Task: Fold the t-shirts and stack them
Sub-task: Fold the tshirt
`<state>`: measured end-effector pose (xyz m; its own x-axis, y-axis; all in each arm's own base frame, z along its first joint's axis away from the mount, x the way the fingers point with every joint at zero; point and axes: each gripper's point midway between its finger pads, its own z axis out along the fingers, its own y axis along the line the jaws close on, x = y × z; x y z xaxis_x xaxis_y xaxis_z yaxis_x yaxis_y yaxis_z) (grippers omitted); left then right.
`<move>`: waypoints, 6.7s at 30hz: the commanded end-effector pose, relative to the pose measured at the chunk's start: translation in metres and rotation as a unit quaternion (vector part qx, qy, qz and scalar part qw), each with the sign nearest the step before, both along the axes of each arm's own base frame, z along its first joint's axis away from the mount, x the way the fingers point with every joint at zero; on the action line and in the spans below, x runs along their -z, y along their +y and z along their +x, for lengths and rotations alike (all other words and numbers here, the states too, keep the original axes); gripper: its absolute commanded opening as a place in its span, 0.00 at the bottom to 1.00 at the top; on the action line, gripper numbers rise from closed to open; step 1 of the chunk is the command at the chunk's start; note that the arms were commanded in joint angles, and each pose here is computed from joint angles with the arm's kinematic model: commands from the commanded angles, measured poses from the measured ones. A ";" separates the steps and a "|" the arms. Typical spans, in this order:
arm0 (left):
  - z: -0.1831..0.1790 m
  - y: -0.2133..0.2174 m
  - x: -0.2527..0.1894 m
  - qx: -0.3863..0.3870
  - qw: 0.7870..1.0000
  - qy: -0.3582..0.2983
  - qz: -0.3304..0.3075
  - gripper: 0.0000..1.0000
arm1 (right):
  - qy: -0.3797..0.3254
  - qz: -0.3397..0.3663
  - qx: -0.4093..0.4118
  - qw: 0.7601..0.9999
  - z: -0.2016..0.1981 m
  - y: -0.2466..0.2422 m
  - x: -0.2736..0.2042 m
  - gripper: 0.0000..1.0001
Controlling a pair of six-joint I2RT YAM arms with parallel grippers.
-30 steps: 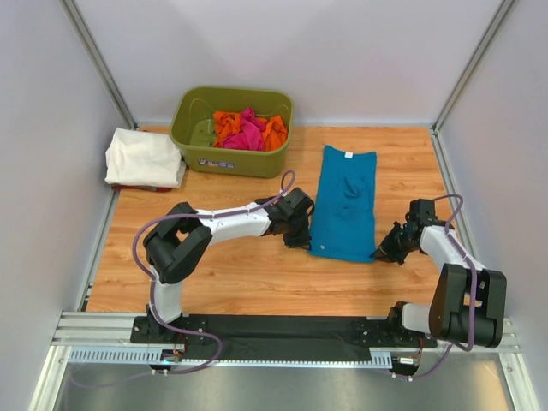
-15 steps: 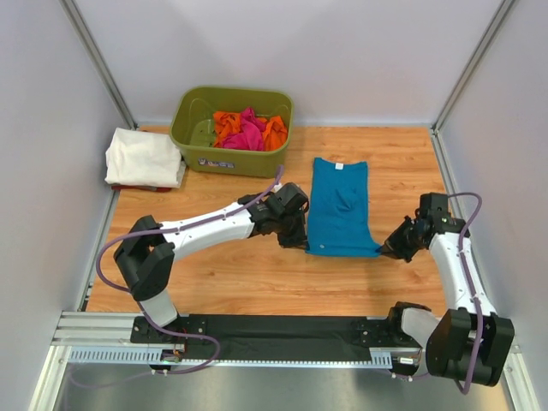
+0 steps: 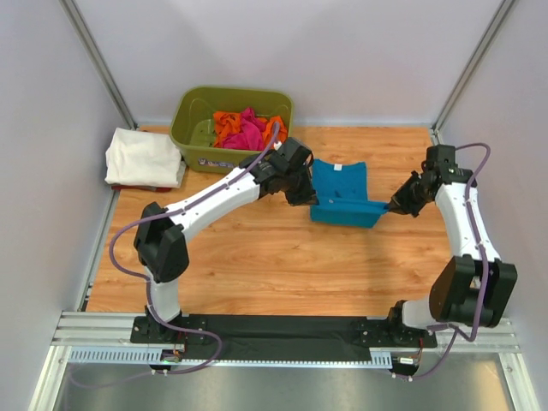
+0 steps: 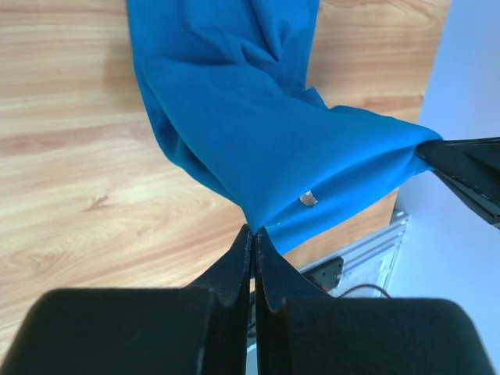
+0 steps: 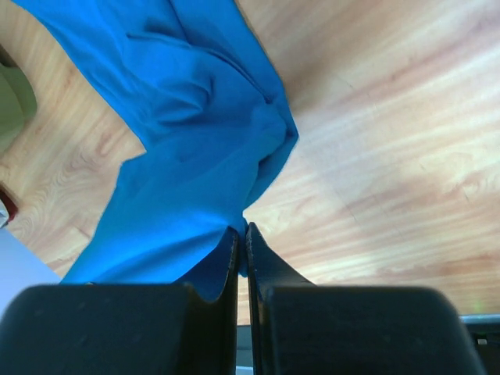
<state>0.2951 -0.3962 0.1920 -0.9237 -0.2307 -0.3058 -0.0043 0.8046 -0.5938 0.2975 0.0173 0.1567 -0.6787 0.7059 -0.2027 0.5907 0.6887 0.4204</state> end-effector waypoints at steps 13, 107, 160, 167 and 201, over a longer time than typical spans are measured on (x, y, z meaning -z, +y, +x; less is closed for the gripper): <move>0.085 0.024 0.033 -0.105 0.993 0.037 0.035 0.00 | -0.042 -0.023 -0.011 0.999 0.141 -0.032 0.010 0.00; 0.128 -0.033 0.017 0.069 0.972 -0.220 0.035 0.08 | -0.117 -0.040 -0.140 0.982 0.206 0.023 0.058 0.10; 0.077 -0.060 0.083 0.126 0.980 -0.155 0.013 0.00 | -0.141 -0.041 -0.126 0.981 0.181 0.034 0.038 0.00; 0.075 -0.033 0.145 0.146 0.975 -0.138 0.097 0.00 | -0.099 -0.042 -0.141 0.984 0.195 0.037 0.085 0.00; 0.138 -0.015 0.049 -0.052 0.988 -0.143 -0.008 0.86 | -0.192 -0.071 -0.090 0.975 0.215 -0.013 -0.065 0.79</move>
<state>0.4104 -0.4062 0.1633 -0.7812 -0.2119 -0.5872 0.1919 0.8137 -0.5488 0.5272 0.0033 0.2237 -0.6178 0.5110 -0.5977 0.2570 0.8496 0.4606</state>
